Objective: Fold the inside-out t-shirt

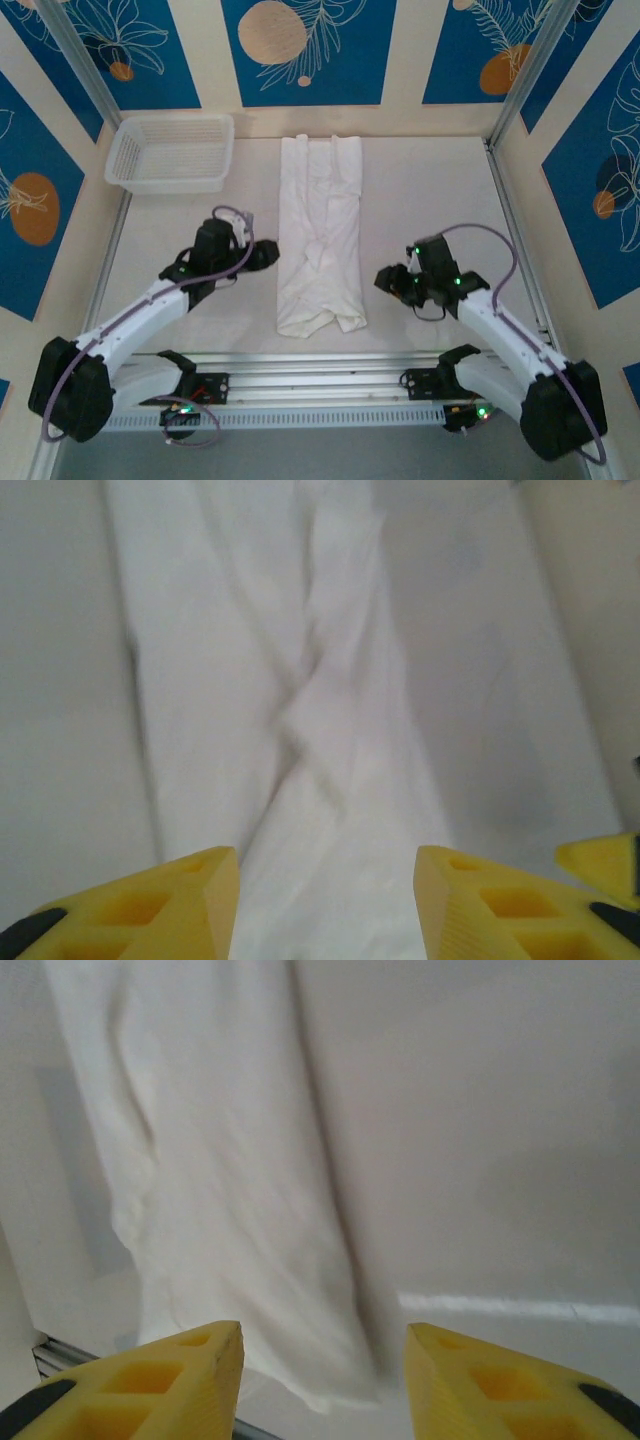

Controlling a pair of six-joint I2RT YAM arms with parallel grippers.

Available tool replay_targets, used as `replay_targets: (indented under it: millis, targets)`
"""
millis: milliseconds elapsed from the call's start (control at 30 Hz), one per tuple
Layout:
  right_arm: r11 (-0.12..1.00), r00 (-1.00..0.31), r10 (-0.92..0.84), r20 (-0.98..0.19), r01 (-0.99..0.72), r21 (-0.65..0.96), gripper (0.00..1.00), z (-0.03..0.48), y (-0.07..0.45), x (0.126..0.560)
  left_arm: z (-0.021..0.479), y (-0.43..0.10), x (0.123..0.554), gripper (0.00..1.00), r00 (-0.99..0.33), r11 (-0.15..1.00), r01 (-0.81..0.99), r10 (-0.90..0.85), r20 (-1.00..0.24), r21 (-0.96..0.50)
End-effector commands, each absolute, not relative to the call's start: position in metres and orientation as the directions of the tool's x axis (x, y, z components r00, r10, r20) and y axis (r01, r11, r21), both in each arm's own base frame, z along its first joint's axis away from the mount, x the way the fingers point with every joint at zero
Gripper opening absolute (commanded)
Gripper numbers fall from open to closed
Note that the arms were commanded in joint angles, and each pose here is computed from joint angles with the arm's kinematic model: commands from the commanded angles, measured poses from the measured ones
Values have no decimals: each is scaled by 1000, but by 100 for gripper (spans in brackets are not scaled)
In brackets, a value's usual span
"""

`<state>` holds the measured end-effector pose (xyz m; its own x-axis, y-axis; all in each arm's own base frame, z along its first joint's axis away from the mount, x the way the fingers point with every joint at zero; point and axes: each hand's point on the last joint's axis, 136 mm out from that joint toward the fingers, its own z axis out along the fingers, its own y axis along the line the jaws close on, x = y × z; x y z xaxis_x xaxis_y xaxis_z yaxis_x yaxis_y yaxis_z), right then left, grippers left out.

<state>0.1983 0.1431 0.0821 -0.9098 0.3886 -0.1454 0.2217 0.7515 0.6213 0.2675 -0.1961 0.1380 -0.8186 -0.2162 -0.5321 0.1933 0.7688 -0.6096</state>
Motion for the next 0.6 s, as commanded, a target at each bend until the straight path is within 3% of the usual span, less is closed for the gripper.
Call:
replay_targets:
  millis: [0,267,567]
  targets:
    - [707,-911,406,-74,261,657,47,70,152,181,97,-189,234,49,-890,774,104,-209,-406,-625]
    - [737,-955,298,-2,229,636,47,50,191,183,70,-213,221,53,-952,720,92,-140,-273,-688]
    - [736,-952,307,6,241,633,36,45,214,200,50,-224,222,56,-966,726,65,-126,-225,-685]
